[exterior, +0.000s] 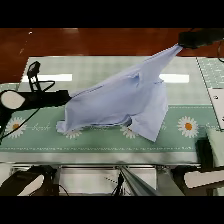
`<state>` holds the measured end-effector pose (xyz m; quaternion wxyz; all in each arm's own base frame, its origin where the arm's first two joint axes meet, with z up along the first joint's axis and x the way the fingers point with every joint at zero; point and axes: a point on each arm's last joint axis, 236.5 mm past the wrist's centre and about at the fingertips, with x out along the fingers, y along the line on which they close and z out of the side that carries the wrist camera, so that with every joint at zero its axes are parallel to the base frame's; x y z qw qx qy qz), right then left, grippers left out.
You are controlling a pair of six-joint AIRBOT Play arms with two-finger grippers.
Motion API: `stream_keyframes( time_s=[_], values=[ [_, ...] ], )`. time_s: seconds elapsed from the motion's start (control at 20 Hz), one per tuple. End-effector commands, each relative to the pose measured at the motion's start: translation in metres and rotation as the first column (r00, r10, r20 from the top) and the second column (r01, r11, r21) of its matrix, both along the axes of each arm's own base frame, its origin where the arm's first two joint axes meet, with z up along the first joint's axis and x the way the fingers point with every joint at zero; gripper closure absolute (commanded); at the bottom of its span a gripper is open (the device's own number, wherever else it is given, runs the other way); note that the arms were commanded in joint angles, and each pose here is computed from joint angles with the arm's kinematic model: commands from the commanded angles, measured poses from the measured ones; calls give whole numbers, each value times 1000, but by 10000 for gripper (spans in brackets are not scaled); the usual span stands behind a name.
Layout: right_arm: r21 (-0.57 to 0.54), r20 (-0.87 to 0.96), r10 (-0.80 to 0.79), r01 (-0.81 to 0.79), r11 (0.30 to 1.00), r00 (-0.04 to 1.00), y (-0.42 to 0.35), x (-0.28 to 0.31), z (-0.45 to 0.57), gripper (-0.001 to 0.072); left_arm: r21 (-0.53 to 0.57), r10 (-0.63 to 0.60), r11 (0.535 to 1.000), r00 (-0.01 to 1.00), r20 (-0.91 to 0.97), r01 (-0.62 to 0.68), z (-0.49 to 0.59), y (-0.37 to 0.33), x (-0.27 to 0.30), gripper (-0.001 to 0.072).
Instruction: Fold the shirts.
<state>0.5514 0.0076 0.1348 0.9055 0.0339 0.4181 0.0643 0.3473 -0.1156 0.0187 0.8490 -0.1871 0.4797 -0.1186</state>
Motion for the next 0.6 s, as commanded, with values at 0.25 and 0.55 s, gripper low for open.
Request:
stream_keyframes(
  time_s=[0.25, 0.55],
  values=[
    [69, -283, -59, 82, 994, 957, 7, -2, -111, 685, 115, 30, 992, 980, 195, -53, -7, 33, 83, 687],
    [149, -399, 2, 63, 987, 917, 28, -26, -125, 485, 106, -45, 993, 999, -23, 47, -58, 18, 50, 687]
  ],
)
